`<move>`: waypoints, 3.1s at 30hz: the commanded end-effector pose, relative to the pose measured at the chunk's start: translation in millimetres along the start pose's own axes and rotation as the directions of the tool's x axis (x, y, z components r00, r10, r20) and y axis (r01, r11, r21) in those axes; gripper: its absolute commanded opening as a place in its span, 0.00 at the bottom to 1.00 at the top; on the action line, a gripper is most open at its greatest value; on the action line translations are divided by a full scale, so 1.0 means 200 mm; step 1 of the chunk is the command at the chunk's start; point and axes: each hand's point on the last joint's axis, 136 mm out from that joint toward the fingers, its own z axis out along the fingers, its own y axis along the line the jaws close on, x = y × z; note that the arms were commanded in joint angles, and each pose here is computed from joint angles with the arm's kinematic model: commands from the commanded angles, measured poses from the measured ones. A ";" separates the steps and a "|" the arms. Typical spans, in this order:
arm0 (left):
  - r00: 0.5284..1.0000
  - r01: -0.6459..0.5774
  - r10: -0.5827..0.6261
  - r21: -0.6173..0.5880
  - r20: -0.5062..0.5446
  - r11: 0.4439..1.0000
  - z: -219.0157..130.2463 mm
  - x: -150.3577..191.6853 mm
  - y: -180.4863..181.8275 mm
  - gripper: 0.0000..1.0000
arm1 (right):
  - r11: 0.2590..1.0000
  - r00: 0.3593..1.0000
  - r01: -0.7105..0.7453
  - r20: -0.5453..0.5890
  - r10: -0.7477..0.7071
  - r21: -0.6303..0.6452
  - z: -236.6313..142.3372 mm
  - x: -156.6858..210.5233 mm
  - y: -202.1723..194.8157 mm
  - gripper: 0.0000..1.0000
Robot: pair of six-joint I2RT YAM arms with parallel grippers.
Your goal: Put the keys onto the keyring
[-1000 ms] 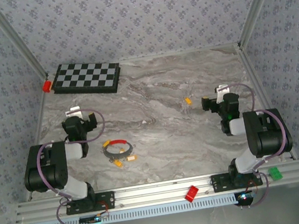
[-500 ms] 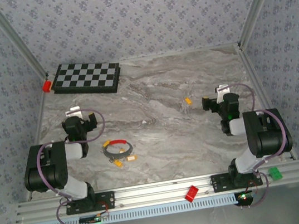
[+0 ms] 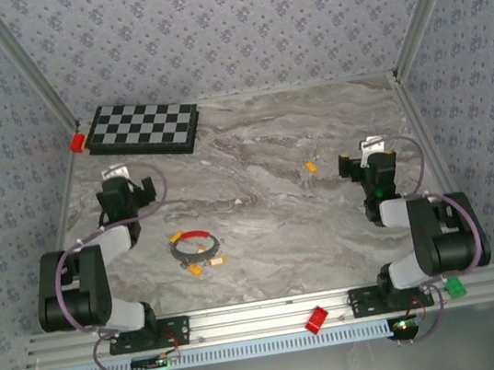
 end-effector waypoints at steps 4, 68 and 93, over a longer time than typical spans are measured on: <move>0.930 0.332 -0.366 -0.351 -0.034 0.876 -0.30 -0.26 0.31 1.00 | 0.942 0.947 -0.318 -0.016 0.321 0.104 -0.19 -0.19 -0.13 1.00; 0.950 0.174 -0.096 0.247 -0.296 0.953 -0.85 0.53 -0.34 1.00 | 0.297 0.790 -0.231 -0.357 -0.498 -0.926 -1.16 0.55 2.05 0.37; 0.955 0.205 -0.135 0.260 -0.263 0.943 -0.88 0.51 -0.30 1.00 | 0.315 0.734 -0.224 -0.372 -0.568 -0.922 -1.14 0.68 2.12 0.20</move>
